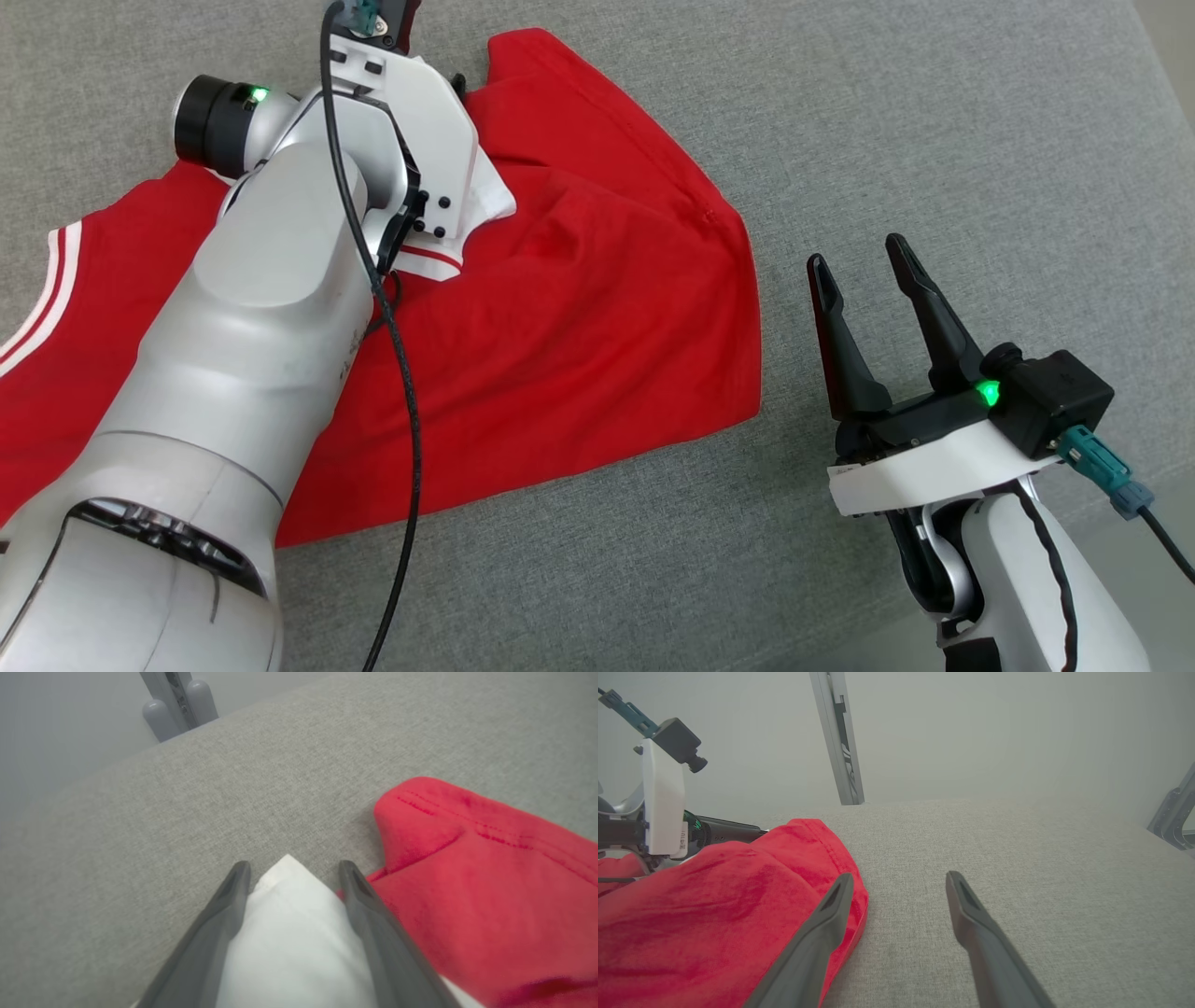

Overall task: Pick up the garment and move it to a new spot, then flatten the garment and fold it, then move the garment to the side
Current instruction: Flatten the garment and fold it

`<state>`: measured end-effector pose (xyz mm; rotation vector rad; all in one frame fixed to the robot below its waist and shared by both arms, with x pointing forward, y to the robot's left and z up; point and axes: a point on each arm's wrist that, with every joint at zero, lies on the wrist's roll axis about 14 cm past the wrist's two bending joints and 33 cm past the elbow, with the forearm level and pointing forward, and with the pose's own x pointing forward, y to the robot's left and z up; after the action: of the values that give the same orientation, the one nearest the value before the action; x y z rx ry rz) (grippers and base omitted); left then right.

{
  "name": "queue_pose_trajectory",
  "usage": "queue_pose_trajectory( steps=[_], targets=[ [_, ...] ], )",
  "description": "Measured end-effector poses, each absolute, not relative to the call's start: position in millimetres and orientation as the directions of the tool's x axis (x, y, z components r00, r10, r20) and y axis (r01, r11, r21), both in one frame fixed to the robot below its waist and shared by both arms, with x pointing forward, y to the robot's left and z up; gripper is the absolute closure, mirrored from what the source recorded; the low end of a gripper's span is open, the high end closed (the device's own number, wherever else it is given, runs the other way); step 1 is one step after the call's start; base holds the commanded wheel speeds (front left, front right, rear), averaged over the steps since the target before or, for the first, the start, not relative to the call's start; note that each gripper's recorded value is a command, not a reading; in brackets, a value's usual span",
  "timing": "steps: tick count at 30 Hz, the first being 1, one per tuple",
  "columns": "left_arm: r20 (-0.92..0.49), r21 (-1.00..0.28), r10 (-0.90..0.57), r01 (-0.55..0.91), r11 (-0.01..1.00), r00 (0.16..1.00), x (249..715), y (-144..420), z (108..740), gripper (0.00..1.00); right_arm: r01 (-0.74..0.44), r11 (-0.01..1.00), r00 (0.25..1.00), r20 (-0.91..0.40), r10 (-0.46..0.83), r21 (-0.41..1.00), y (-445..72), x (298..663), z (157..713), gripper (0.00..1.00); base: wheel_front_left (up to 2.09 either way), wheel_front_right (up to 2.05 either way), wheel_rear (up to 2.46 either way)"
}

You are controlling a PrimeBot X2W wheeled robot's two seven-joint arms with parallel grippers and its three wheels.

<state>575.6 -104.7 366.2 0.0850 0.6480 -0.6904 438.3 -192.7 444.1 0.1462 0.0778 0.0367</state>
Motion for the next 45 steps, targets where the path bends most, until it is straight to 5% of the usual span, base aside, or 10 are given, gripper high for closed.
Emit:
queue_pose_trajectory(
  steps=[2, 3, 11, 18, 27, 37, 45],
  targets=[
    [-0.593, -0.117, -0.555, 0.620, 0.776, 0.583, 577, -104, 366, 0.93, -0.028, 0.989, 0.997, -0.073, 0.039, 0.147, -194, 438, 445, 0.00, 0.00, 0.00, 0.00],
    [-0.595, -0.111, -0.550, 0.617, 0.779, 0.587, 577, -104, 366, 1.00, -0.027, 0.989, 0.997, -0.072, 0.038, 0.147, -194, 438, 445, 0.00, 0.00, 0.00, 0.00],
    [-0.548, -0.110, -0.550, 0.597, 0.795, 0.631, 581, -99, 378, 1.00, -0.029, 0.987, 0.998, -0.052, 0.038, 0.157, -193, 438, 452, 0.00, 0.00, 0.00, 0.00],
    [-0.275, -0.148, -0.543, 0.523, 0.839, 0.793, 608, -83, 440, 1.00, -0.049, 0.986, 0.998, -0.030, 0.055, 0.156, -187, 441, 458, 0.00, 0.00, 0.00, 0.00],
    [0.007, -0.241, -0.399, 0.388, 0.890, 0.917, 626, 12, 519, 1.00, -0.107, 0.980, 0.994, -0.002, 0.108, 0.169, -169, 434, 468, 0.00, 0.00, 0.00, 0.00],
    [0.124, -0.316, -0.228, 0.256, 0.914, 0.966, 566, 109, 541, 1.00, -0.146, 0.972, 0.989, 0.020, 0.144, 0.184, -155, 426, 477, 0.00, 0.00, 0.00, 0.00],
    [0.111, -0.394, -0.162, 0.193, 0.898, 0.981, 507, 127, 527, 1.00, -0.135, 0.969, 0.990, -0.010, 0.140, 0.205, -158, 421, 469, 0.00, 0.00, 0.00, 0.00]
  ],
)
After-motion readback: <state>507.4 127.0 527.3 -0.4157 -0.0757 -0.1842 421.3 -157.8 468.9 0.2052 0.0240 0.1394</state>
